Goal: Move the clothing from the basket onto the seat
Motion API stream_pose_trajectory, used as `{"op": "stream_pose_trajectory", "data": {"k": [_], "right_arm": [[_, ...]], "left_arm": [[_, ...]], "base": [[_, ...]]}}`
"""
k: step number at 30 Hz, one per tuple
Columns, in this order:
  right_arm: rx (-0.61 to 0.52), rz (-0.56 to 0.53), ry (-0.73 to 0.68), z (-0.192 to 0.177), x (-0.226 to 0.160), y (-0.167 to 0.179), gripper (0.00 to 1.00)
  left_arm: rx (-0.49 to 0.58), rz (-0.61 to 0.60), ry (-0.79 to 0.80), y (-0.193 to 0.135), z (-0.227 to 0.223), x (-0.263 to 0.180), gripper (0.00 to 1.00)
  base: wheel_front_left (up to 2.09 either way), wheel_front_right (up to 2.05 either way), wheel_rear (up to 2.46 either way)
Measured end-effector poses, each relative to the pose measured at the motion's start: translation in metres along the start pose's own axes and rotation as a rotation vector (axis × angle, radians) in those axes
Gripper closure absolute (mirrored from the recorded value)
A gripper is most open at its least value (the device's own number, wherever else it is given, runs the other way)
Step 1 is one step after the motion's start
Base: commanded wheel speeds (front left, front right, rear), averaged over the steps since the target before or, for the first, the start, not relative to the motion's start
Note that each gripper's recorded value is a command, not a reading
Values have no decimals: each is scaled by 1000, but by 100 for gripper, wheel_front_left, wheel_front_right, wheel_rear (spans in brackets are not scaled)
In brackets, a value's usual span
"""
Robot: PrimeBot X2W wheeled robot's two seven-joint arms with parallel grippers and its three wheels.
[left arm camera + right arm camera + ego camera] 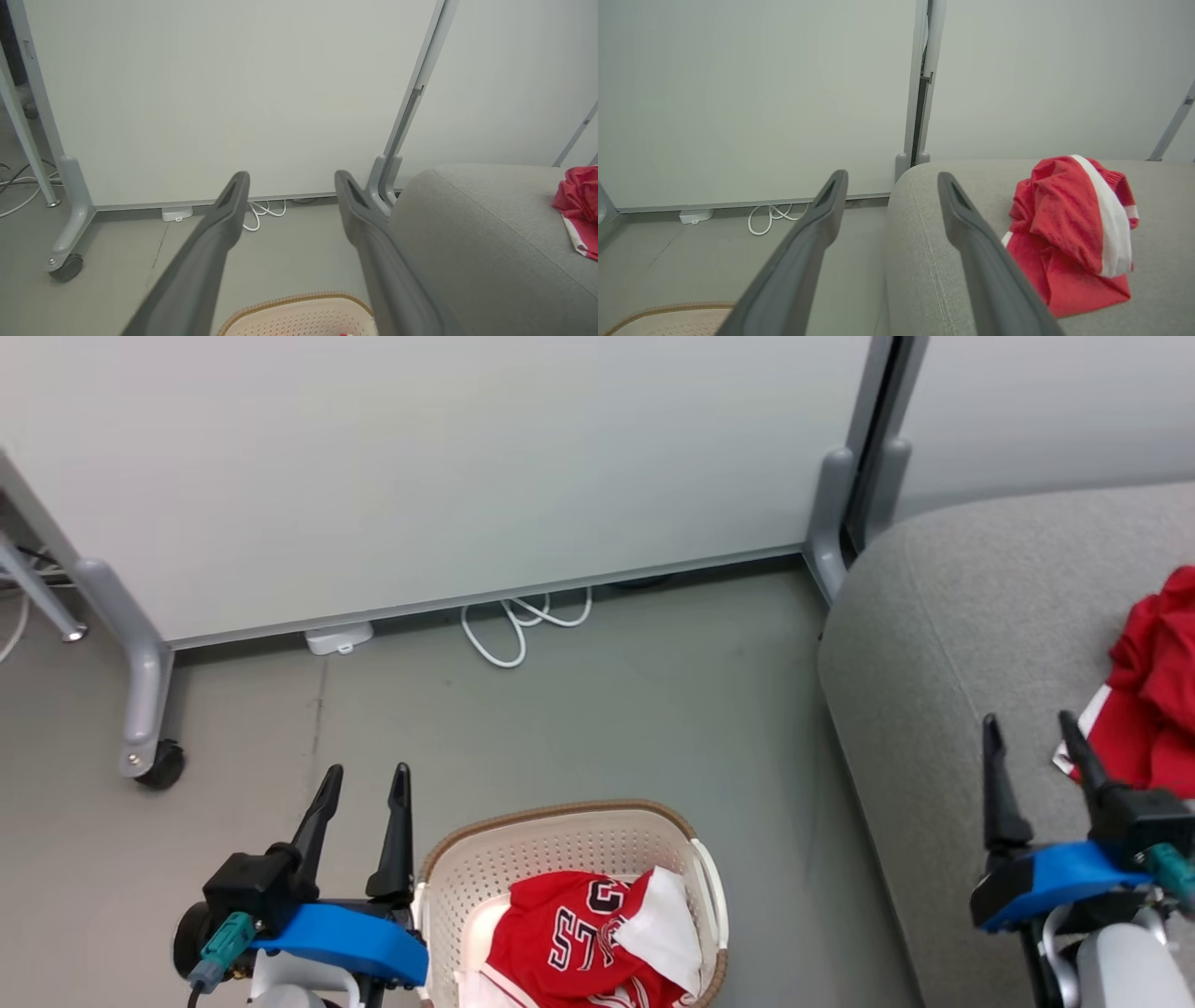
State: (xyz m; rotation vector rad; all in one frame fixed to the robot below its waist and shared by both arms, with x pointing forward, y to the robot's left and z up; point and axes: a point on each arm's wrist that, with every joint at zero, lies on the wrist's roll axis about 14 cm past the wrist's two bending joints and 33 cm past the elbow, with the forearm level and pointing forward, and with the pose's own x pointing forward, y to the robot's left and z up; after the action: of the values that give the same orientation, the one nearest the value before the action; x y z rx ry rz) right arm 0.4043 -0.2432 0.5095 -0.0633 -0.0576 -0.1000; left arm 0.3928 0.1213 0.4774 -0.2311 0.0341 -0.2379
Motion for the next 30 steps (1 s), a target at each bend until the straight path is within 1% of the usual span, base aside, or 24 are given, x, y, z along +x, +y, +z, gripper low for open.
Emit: {"op": "stream_pose_trajectory", "data": {"k": [8, 16, 23, 30], "right_arm": [[27, 127, -3, 0, -9, 46, 0], [40, 218, 13, -2, -14, 78, 0], [54, 244, 16, -2, -15, 87, 0], [77, 233, 30, -5, -15, 85, 0]], "left_arm": [[-2, 112, -17, 32, 5, -24, 0], [11, 149, -7, 46, 4, -33, 0], [13, 136, 0, 44, 2, -28, 0], [7, 117, 4, 37, 0, -24, 0]], "base": [[0, 0, 0], [0, 0, 0], [0, 0, 0], [0, 0, 0]]}}
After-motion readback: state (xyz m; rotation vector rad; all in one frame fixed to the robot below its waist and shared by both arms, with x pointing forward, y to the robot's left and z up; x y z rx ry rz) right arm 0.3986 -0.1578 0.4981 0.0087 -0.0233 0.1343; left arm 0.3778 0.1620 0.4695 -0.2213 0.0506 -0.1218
